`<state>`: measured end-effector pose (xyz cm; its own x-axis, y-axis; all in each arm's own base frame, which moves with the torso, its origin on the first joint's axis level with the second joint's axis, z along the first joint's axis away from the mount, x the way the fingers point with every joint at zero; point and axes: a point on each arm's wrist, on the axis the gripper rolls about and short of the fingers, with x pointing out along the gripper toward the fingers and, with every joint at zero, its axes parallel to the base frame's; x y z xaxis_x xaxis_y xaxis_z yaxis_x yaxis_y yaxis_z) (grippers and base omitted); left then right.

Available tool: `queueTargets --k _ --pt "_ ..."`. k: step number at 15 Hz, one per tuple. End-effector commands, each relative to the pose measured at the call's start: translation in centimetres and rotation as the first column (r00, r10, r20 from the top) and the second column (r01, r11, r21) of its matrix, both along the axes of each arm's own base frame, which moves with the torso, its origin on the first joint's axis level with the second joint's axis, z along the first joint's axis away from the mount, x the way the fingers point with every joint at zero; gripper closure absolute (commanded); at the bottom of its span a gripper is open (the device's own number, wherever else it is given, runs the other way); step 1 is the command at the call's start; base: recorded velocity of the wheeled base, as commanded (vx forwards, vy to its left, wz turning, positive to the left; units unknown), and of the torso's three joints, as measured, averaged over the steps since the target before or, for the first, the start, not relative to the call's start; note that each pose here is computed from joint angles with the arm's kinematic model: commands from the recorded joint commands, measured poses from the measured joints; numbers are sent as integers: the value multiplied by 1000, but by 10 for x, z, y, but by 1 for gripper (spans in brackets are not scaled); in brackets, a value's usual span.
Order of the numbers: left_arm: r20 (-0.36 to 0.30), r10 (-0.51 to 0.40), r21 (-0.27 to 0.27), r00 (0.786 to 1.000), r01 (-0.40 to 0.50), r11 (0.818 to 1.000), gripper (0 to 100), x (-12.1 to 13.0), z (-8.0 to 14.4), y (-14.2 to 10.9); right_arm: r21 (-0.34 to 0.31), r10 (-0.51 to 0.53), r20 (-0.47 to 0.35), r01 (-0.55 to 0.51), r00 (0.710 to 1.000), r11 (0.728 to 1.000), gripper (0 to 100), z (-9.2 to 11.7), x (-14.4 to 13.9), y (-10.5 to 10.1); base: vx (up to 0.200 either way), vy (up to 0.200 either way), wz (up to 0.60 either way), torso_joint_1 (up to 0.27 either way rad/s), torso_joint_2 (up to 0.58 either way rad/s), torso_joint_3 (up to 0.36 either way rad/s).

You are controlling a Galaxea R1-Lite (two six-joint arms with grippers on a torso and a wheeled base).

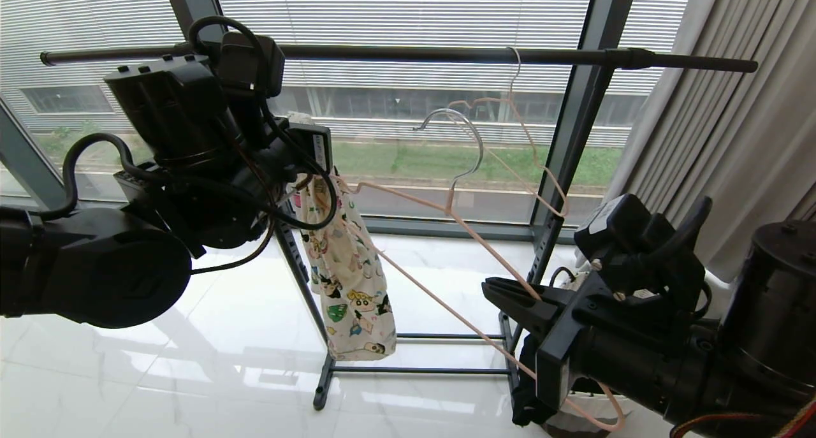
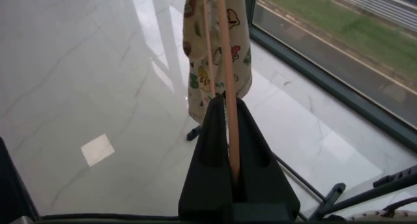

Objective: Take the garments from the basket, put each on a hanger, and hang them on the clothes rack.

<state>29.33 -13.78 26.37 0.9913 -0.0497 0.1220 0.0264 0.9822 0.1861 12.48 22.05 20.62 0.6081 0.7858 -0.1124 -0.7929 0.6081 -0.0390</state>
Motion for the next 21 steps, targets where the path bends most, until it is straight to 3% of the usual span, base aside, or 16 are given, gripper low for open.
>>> queueTargets --k 1,7,11,15,18,21 --pt "1 0 -1 1000 0 1000 100 -1 0 0 -8 -6 -2 6 1000 1000 100 -2 1 2 0 0 0 0 0 0" --pt "-4 -48 2 999 48 999 100 -9 -1 -14 50 -74 37 72 997 996 100 10 3 3 0 0 0 0 0 0" --pt "-14 -118 7 993 118 993 100 -20 -2 -33 42 -65 32 64 997 997 100 7 3 9 0 0 0 0 0 0" --pt "-44 -148 20 988 149 989 100 -36 6 -34 21 -80 6 79 997 997 100 -2 10 15 0 0 0 0 0 0" --pt "-111 -211 -21 971 210 978 100 -61 13 -37 27 -85 -4 85 996 996 100 -10 16 23 0 0 0 0 0 0" --pt "-133 -244 -52 961 239 970 100 -73 16 -38 31 -87 -7 87 996 996 100 -12 23 35 0 0 0 0 0 0"
